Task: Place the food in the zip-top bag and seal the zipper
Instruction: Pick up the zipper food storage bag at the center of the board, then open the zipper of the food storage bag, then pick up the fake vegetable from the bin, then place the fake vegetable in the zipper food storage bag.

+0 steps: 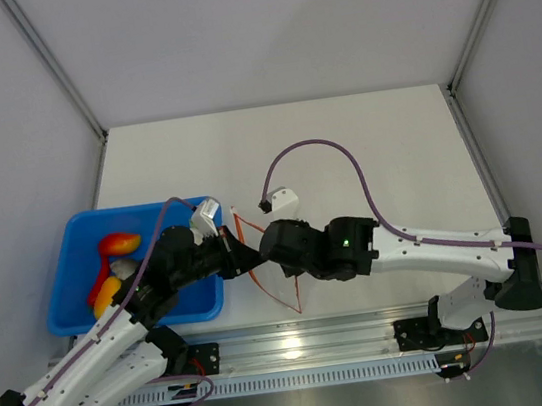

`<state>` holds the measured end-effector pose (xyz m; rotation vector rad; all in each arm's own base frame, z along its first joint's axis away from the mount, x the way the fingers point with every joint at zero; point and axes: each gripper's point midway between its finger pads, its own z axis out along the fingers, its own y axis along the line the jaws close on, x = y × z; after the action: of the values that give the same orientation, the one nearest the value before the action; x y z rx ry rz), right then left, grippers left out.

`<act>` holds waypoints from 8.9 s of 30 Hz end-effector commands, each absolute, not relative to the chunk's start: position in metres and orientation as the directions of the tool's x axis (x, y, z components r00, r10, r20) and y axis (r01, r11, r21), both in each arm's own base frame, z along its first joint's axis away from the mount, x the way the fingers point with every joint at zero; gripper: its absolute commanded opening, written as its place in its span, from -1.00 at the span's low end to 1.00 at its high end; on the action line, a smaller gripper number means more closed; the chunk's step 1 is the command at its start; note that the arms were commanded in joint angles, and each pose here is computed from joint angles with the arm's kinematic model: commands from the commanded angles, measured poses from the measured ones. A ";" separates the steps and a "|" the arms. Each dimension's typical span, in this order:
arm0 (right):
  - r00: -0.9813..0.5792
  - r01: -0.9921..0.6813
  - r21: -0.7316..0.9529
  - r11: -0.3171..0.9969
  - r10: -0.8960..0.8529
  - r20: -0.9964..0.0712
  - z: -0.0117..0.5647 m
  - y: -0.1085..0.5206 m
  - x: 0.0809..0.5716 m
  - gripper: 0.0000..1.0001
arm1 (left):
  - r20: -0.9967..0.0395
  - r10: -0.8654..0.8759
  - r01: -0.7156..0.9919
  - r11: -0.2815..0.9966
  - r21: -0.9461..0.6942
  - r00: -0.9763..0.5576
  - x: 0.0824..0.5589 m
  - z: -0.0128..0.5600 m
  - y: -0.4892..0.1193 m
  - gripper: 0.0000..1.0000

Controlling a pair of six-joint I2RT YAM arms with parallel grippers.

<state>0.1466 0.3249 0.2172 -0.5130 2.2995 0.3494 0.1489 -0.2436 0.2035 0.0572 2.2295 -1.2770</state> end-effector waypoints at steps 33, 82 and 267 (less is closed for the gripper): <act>-0.602 -0.151 -0.045 0.987 -0.128 -0.788 0.238 0.245 0.174 -1.00 | -0.575 -0.129 0.422 0.554 -0.718 -0.808 0.137 0.213 -0.240 -0.99; -0.586 -0.122 -0.180 0.976 -0.217 -0.781 0.218 0.223 0.215 -1.00 | -0.688 -0.515 -0.223 0.853 -0.472 -0.511 0.223 0.226 -0.084 0.99; -0.683 -0.186 0.383 0.905 0.161 -0.713 0.240 0.284 0.261 -1.00 | -0.679 0.051 0.202 0.968 -0.146 -0.733 0.182 0.193 -0.295 -0.95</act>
<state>0.2533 0.2714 0.2072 -0.0623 2.3314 0.4229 0.1791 -0.2922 0.1800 0.0942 2.4262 -0.2891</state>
